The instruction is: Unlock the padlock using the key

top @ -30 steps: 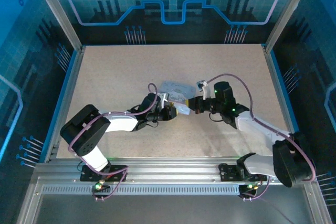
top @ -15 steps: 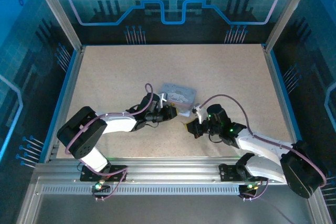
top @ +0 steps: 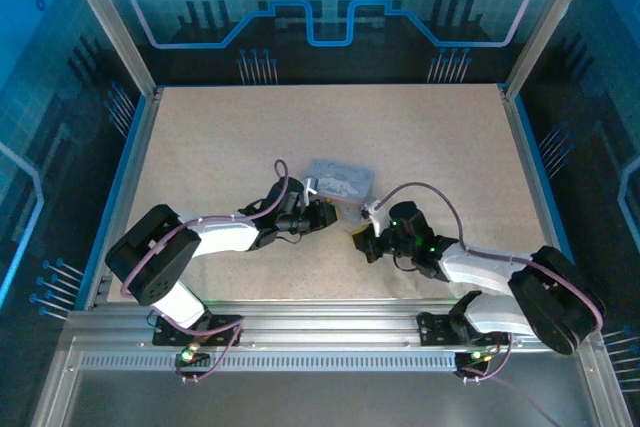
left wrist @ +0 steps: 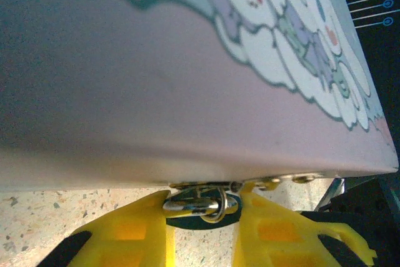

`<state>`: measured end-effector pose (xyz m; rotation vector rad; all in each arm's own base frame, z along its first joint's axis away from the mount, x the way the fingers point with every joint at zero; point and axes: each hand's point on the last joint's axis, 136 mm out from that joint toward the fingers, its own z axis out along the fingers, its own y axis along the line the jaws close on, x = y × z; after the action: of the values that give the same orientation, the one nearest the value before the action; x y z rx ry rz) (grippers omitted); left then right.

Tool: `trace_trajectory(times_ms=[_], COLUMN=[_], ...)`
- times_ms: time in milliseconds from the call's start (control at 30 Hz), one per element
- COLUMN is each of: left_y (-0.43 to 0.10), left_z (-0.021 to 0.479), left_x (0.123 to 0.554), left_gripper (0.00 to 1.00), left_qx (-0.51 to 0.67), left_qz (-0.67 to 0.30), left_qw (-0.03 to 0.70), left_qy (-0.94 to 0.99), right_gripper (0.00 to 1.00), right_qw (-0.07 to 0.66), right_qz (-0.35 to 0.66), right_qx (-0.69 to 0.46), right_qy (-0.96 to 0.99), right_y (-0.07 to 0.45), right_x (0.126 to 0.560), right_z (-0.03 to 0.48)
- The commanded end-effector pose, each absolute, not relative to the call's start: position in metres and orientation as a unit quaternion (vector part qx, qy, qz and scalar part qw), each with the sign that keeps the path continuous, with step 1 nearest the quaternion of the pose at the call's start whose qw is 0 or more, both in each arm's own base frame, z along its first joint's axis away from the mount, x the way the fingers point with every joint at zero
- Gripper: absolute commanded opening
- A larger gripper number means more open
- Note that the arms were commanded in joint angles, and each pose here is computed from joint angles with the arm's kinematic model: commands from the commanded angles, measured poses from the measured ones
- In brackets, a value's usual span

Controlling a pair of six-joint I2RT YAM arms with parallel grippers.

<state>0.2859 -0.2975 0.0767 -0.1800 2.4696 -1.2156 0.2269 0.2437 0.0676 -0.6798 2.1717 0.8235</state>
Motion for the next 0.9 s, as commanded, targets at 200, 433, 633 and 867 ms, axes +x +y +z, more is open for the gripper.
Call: trace_trajectory(times_ms=[200, 433, 633, 867], left_y=[-0.308, -0.307, -0.306, -0.306], left_z=[0.102, 0.100, 0.098, 0.097], left_x=[0.285, 0.284, 0.284, 0.284], left_gripper=[0.15, 0.14, 0.15, 0.14], left_qx=[-0.071, -0.076, -0.076, -0.077], left_qz=[-0.473, -0.472, -0.470, -0.470], left_qw=[0.182, 0.181, 0.180, 0.179], left_qy=[0.859, 0.859, 0.861, 0.861], right_gripper=[0.00, 0.00, 0.00, 0.00], right_qw=[0.392, 0.394, 0.399, 0.400], right_qz=[0.312, 0.312, 0.313, 0.309], right_qx=[-0.263, -0.258, -0.255, -0.252], right_qy=[0.825, 0.825, 0.823, 0.825], right_y=[0.252, 0.258, 0.261, 0.261], right_x=[0.246, 0.255, 0.261, 0.263], right_z=[0.070, 0.069, 0.072, 0.072])
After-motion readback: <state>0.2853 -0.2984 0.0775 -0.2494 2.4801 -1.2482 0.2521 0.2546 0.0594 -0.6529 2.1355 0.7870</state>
